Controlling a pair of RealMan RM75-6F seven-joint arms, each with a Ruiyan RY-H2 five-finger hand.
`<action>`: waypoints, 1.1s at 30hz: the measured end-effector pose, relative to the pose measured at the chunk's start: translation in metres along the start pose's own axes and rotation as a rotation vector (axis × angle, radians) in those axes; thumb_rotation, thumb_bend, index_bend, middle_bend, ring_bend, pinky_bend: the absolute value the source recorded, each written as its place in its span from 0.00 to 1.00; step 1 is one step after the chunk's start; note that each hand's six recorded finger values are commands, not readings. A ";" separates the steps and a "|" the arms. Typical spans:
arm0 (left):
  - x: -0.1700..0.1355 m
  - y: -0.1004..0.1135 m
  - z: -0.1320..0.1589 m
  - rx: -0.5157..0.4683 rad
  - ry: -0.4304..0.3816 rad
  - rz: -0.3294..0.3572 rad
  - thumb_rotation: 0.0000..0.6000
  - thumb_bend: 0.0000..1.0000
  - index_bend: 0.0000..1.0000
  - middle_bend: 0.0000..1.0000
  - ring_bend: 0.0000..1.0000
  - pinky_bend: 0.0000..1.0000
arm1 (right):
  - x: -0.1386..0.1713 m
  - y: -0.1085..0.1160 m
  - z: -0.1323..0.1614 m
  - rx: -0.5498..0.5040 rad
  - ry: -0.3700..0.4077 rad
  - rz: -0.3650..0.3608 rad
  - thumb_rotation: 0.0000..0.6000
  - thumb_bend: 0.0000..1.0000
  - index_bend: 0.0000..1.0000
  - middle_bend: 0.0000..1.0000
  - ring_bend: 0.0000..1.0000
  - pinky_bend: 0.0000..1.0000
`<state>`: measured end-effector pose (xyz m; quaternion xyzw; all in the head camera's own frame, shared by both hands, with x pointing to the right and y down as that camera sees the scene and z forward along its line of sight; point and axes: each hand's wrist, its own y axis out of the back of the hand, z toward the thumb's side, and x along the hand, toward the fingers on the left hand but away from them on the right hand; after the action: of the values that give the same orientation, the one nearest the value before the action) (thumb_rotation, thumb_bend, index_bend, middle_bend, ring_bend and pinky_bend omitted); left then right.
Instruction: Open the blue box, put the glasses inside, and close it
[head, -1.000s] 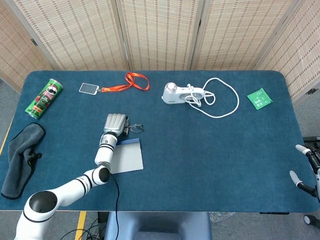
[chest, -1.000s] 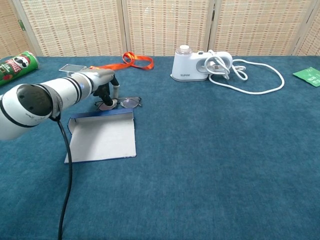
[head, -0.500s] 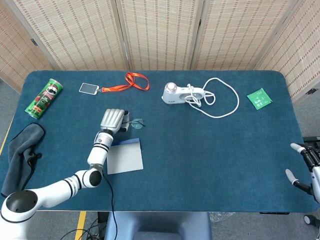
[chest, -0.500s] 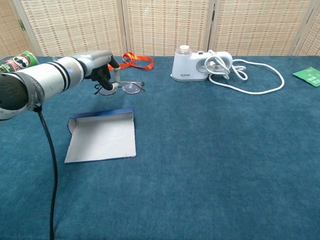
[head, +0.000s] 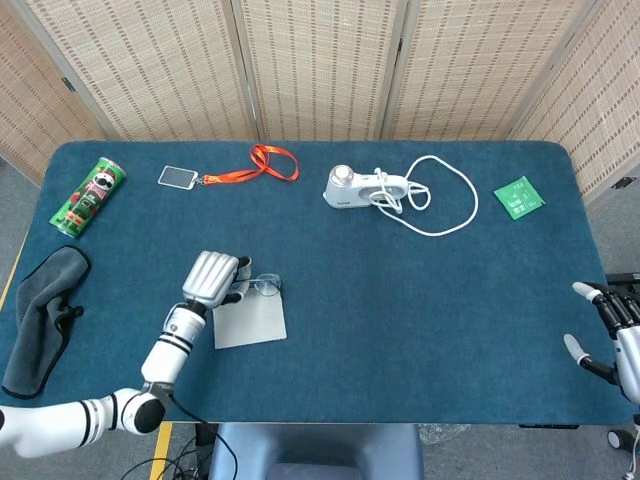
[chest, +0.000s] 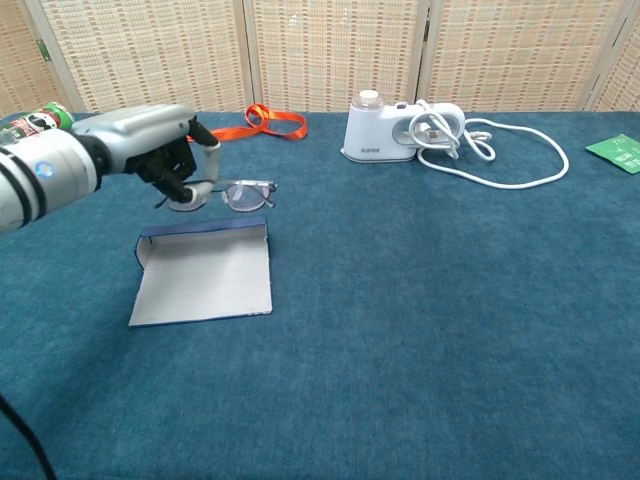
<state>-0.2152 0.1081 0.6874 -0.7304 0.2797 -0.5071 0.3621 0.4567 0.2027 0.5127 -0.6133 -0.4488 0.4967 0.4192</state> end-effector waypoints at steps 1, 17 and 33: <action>-0.007 -0.005 -0.001 0.014 0.000 -0.006 1.00 0.51 0.62 0.93 0.87 0.91 | 0.000 0.000 0.000 -0.001 0.000 0.001 1.00 0.28 0.19 0.22 0.27 0.22; -0.020 -0.050 0.011 0.066 -0.007 -0.054 1.00 0.51 0.61 0.93 0.87 0.91 | 0.005 0.001 -0.003 -0.003 -0.008 -0.003 1.00 0.28 0.19 0.22 0.27 0.22; -0.013 -0.056 -0.005 0.050 0.033 -0.039 1.00 0.48 0.33 0.93 0.87 0.91 | 0.010 0.004 -0.003 0.003 -0.016 -0.006 1.00 0.28 0.19 0.22 0.27 0.22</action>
<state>-0.2219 0.1494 0.7270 -0.7180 0.2586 -0.5328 0.3657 0.4615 0.2113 0.5068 -0.6073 -0.4532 0.5010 0.4180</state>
